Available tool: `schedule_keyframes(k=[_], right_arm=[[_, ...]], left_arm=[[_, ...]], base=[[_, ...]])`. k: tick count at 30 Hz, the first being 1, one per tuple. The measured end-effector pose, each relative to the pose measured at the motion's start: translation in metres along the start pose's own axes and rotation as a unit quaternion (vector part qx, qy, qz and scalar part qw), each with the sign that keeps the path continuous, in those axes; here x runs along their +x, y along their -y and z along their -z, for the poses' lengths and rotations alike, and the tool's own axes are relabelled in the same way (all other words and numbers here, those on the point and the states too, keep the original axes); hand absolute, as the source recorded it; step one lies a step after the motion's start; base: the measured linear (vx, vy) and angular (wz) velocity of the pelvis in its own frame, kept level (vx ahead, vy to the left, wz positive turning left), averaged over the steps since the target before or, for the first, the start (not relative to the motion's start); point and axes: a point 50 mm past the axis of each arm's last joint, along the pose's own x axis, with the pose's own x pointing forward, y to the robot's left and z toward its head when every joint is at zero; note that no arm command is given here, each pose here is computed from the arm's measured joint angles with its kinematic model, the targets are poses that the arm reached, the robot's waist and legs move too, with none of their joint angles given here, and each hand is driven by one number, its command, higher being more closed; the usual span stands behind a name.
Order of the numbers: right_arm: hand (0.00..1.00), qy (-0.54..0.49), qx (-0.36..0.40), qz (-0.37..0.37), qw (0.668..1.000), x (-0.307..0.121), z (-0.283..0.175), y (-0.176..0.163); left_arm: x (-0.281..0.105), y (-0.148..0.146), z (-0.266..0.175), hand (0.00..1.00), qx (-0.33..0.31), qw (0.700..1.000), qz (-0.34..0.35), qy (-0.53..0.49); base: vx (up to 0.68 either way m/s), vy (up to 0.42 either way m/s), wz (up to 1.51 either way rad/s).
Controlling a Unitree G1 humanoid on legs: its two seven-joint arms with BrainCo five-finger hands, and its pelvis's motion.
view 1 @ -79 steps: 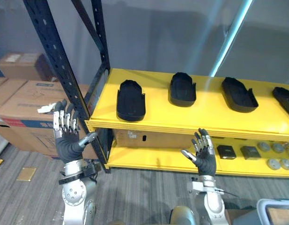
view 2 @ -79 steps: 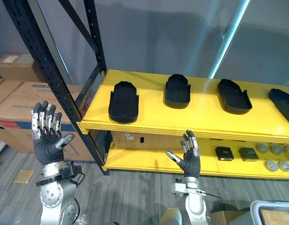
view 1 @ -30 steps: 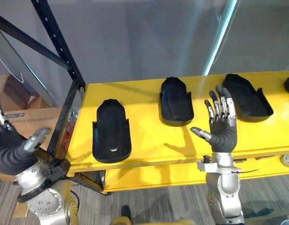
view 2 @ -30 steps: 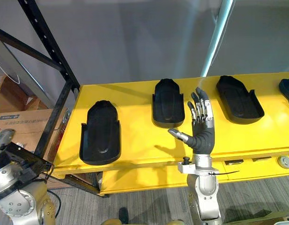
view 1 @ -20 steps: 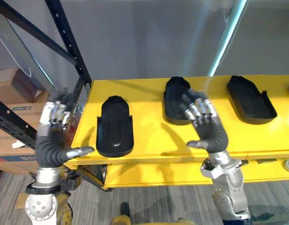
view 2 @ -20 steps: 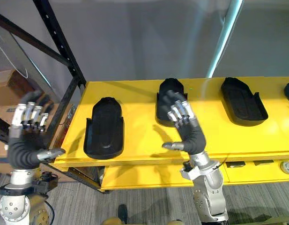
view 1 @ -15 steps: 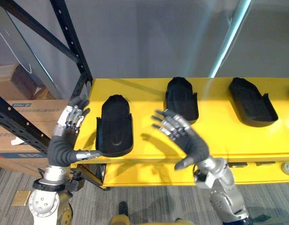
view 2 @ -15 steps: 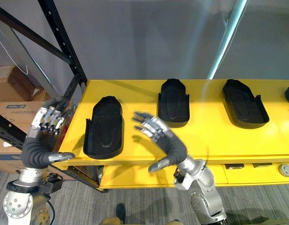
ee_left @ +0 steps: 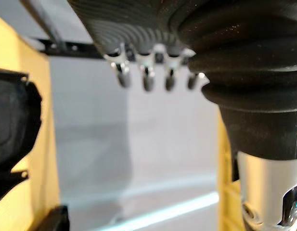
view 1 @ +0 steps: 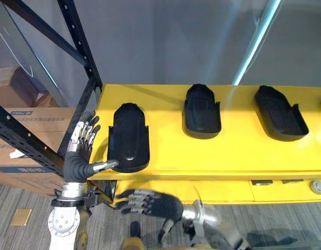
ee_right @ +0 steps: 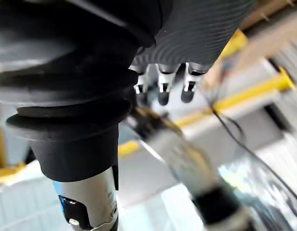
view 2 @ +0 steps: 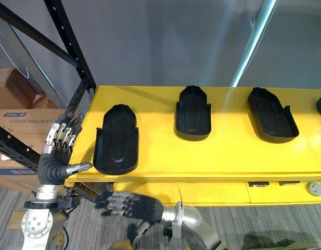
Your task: Walk over and take plastic housings, then place them on the shelf
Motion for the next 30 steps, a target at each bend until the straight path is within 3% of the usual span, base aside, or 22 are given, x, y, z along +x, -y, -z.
schedule_keyframes(k=[5,13,30], right_arm=[[0.0,-0.031,-0.019,-0.002,0.999,0.01,0.011,0.004],[0.0,-0.052,-0.103,0.082,0.99,0.018,0.008,0.03],[0.0,-0.012,-0.242,0.239,0.94,0.026,-0.053,0.092]], left_arm=[[0.004,0.004,-0.001,0.0,-0.011,1.0,-0.011,0.008],[0.003,0.009,0.001,0.0,-0.003,1.0,-0.002,0.003],[-0.004,0.025,-0.001,0.0,-0.033,0.997,0.068,-0.01]], base=[[0.0,-0.012,0.11],[-0.02,-0.011,0.12],[-0.01,-0.012,0.13]])
